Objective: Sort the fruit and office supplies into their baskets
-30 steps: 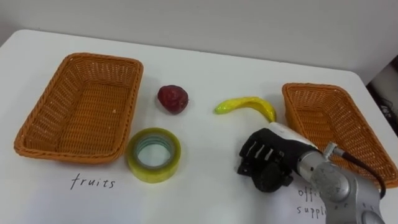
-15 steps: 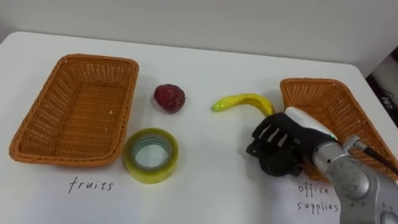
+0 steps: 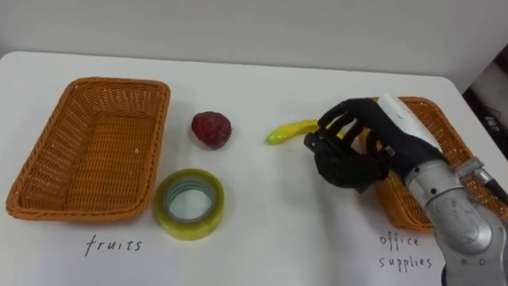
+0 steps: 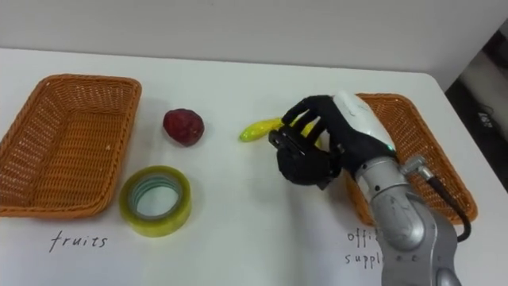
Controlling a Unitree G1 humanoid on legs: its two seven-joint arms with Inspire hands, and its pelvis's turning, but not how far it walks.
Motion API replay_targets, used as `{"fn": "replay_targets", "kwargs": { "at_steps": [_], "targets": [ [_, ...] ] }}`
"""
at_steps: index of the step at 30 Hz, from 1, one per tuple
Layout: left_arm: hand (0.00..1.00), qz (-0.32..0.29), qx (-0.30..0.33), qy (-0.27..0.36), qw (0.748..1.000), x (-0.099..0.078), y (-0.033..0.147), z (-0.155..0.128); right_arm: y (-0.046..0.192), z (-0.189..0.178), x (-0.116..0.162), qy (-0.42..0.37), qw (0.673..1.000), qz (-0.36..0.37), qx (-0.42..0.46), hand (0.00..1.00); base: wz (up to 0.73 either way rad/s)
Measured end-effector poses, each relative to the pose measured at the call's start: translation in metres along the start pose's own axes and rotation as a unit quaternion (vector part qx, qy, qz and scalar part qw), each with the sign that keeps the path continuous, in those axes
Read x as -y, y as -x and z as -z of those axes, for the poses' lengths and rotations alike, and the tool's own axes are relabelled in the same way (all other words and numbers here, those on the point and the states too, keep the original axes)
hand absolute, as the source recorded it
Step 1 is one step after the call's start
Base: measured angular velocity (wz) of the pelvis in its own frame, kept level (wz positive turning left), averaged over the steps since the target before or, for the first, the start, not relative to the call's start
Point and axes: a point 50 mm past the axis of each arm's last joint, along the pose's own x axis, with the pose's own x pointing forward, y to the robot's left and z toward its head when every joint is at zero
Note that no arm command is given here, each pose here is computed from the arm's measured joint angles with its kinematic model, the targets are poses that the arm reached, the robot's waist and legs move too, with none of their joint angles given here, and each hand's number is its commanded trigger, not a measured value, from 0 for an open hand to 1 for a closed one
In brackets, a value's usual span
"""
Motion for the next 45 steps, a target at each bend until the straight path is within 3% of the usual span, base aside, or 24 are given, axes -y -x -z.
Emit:
{"fn": "replay_targets", "kwargs": {
  "at_steps": [11,24,36,45],
  "targets": [
    [0.0,0.01,-0.008,0.002,1.0,0.004,0.002,0.005,0.0,-0.004,0.017,-0.057,0.994,0.085,0.037,1.0,0.01],
    [0.0,-0.024,-0.034,0.028,0.999,-0.006,0.001,0.017,0.008,0.013,0.041,-0.045,0.972,0.228,0.013,1.0,0.01],
    [0.0,-0.019,-0.046,0.034,0.998,-0.006,0.002,0.024,0.011,0.035,0.05,-0.049,0.961,0.272,-0.029,1.0,-0.01],
    [0.0,-0.017,-0.055,0.031,0.998,-0.005,0.003,0.028,0.01,0.062,0.04,-0.05,0.96,0.261,-0.087,1.0,0.0]
  ]
}}
